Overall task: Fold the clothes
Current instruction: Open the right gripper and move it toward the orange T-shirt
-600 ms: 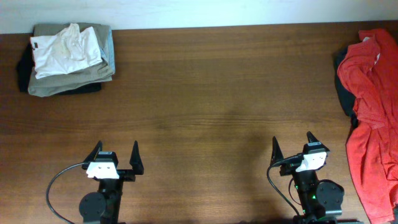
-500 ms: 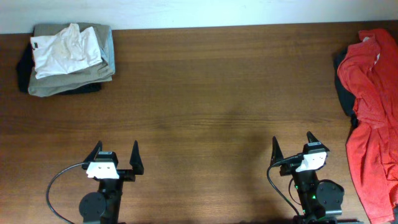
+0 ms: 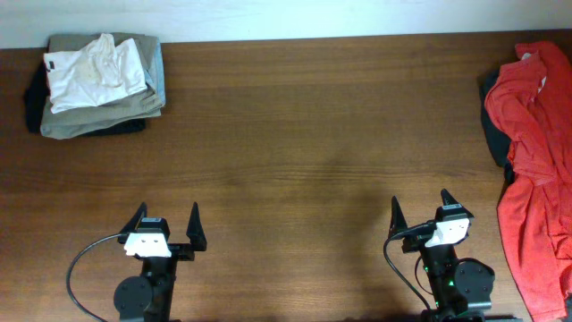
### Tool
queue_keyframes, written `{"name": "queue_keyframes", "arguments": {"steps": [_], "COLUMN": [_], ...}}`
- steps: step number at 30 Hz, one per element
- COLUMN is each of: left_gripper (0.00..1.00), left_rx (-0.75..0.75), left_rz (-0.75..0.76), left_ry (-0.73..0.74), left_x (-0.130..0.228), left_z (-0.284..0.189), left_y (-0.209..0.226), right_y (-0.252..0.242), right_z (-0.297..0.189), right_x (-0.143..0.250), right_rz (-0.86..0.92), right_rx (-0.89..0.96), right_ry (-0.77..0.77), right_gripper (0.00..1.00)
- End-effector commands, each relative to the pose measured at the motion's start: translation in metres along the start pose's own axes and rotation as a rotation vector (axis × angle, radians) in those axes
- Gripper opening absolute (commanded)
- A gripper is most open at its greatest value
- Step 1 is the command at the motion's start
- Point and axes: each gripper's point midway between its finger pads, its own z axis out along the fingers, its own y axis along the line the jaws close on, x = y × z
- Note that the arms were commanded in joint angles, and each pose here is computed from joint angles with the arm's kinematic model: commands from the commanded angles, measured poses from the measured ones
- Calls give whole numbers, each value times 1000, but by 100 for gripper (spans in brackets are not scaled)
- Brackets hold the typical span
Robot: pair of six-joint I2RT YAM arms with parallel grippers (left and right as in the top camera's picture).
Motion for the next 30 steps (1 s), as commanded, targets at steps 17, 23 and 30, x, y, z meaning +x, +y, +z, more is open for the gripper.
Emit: {"name": "queue_keyframes", "arguments": {"steps": [17, 23, 30], "left_gripper": [99, 99, 99], "left_rx": [-3, -3, -3], "left_rz": [1, 1, 1], "left_ry": [3, 3, 3], "left_x": [2, 2, 2], "left_z": [0, 0, 0], "left_y": [0, 0, 0], "right_y": [-2, 13, 73], "right_z": [0, -1, -20], "right_x": [3, -16, -37], "right_rz": [5, 34, 378], "right_rx": [11, -80, -465], "right_ry": [5, -71, -69], "right_gripper": [99, 99, 99]}}
